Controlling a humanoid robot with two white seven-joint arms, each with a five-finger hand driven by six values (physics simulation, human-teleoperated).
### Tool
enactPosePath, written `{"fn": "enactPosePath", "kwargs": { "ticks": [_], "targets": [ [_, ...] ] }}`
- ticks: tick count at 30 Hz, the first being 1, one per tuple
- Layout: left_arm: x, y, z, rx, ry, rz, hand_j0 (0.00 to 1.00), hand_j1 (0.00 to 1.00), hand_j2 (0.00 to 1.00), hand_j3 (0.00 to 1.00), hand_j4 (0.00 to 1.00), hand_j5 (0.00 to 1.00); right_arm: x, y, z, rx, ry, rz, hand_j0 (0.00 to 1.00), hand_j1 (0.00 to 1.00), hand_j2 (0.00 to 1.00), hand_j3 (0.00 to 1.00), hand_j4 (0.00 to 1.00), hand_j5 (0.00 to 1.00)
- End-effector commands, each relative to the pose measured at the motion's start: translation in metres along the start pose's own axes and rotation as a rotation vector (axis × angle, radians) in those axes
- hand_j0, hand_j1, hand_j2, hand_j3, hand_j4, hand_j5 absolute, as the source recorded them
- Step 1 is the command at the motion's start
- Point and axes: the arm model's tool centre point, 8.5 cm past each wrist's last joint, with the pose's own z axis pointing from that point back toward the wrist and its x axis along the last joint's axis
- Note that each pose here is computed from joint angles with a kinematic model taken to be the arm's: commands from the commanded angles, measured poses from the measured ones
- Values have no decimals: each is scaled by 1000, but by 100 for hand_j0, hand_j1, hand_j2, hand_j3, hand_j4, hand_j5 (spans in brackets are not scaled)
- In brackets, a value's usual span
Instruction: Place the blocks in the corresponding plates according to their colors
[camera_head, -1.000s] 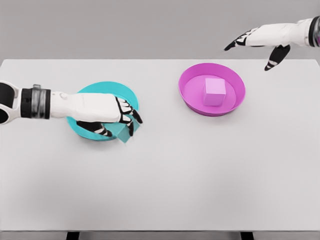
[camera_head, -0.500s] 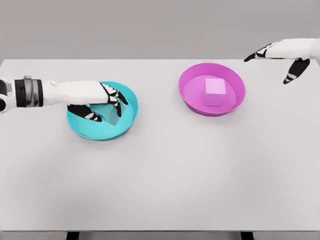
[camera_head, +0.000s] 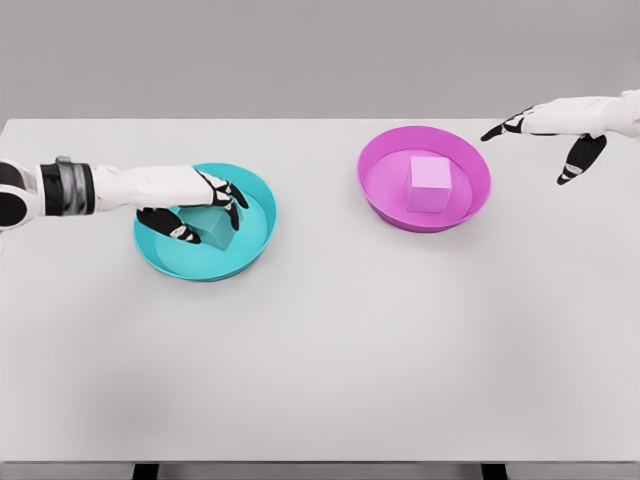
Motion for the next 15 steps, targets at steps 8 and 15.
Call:
{"fn": "enactPosePath", "kwargs": {
  "ticks": [8, 15],
  "targets": [
    [-2, 0, 0, -7, 16, -10, 85, 85, 85, 85, 85, 85, 0, 4, -1, 2, -2, -10, 100, 100, 100, 100, 100, 100],
    [-2, 0, 0, -5, 14, -11, 95, 95, 95, 95, 95, 95, -1, 4, 0, 2, 1, -10, 100, 100, 100, 100, 100, 100]
  ]
}}
